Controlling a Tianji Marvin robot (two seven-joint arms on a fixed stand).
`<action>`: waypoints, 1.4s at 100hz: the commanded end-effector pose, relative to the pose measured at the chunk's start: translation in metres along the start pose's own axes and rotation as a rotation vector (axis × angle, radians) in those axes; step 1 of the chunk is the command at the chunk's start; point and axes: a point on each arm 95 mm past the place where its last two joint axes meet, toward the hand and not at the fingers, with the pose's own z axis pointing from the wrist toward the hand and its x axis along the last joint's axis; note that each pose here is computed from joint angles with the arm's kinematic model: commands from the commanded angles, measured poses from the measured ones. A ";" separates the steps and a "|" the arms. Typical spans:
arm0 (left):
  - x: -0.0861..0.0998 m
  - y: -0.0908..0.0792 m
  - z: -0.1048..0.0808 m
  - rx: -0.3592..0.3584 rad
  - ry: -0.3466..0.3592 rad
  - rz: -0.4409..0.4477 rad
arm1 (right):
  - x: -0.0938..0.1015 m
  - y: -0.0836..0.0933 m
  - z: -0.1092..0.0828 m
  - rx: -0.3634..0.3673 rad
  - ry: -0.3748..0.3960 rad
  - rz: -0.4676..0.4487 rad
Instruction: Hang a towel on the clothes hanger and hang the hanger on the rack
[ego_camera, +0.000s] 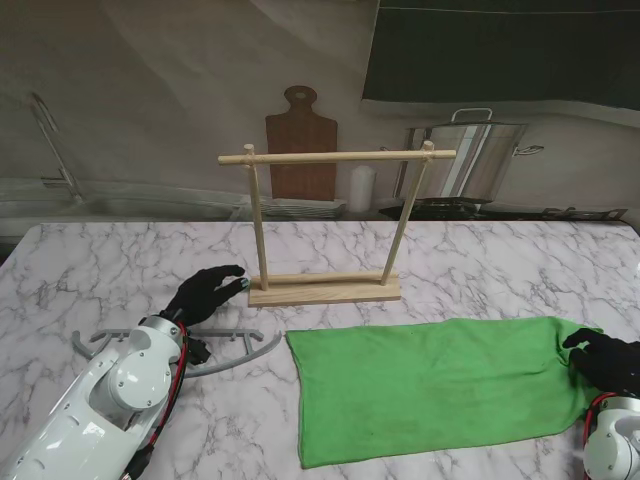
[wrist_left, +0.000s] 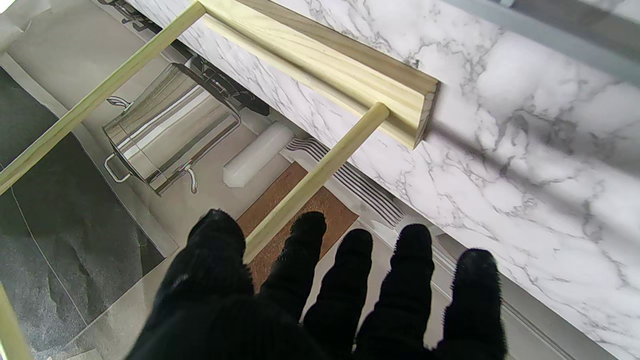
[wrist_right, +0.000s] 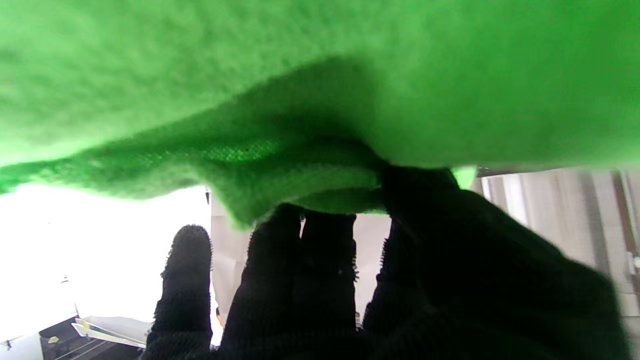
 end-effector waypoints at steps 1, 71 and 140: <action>-0.001 0.003 0.000 -0.012 0.002 -0.005 | 0.010 -0.003 -0.005 -0.002 0.029 0.011; -0.004 0.001 -0.001 0.004 0.006 0.001 | 0.127 0.058 -0.028 -0.022 0.255 0.068; -0.010 -0.004 -0.005 0.027 -0.001 0.017 | 0.295 0.055 -0.091 0.187 0.432 0.219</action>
